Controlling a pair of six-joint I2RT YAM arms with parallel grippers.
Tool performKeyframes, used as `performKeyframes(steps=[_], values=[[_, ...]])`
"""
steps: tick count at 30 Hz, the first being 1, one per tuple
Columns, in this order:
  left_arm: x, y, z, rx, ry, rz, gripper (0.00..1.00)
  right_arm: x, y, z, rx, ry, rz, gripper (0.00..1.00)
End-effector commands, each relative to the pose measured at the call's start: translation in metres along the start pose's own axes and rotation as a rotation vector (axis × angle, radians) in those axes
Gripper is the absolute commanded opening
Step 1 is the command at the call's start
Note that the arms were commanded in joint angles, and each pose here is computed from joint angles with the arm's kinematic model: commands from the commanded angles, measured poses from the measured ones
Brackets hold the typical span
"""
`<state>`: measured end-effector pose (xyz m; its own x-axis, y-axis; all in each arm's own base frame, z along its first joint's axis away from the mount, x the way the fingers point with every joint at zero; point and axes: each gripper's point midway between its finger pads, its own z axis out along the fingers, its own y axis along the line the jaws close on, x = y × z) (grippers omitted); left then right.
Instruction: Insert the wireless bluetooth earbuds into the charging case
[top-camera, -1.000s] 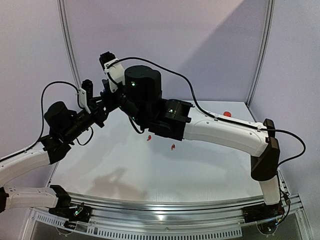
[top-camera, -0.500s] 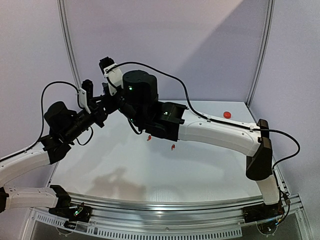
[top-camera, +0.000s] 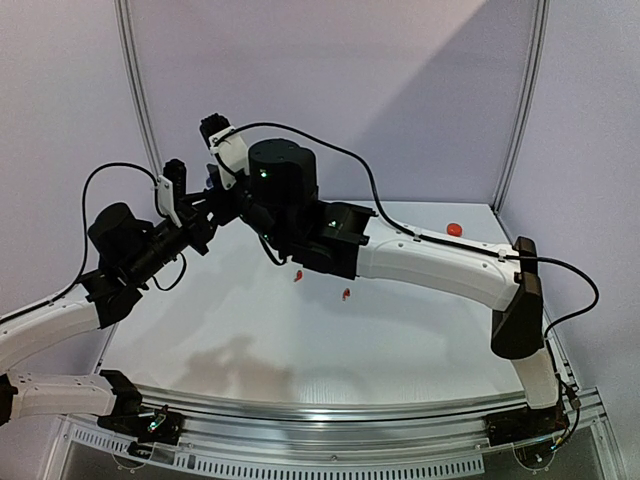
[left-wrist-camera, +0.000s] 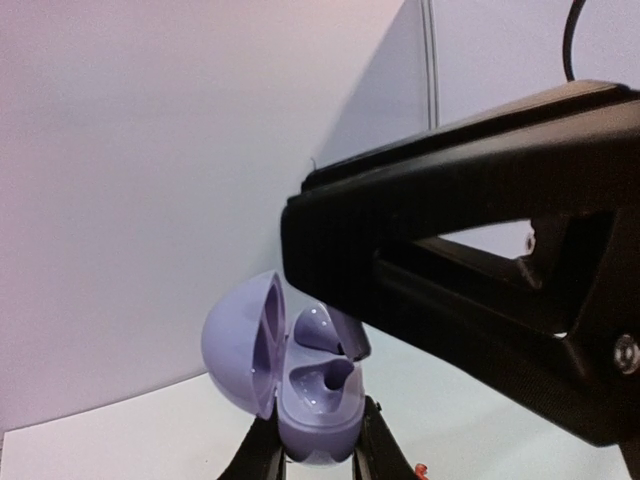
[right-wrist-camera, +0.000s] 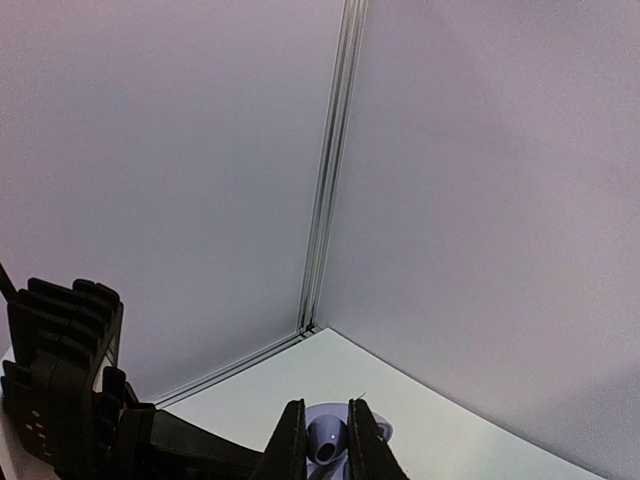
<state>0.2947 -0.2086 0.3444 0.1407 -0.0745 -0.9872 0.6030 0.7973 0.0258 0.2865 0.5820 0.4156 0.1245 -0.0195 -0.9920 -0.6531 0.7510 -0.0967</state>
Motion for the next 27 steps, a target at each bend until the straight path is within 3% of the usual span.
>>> performKeyframes(steps=[1,27], values=[[-0.010,0.000,0.000,0.000,-0.032,0.013,0.00,0.019,0.004,0.007,-0.011,0.025,-0.023,0.00],[-0.012,-0.001,-0.003,0.005,-0.045,0.007,0.00,0.032,-0.014,0.009,0.058,0.058,-0.071,0.00]])
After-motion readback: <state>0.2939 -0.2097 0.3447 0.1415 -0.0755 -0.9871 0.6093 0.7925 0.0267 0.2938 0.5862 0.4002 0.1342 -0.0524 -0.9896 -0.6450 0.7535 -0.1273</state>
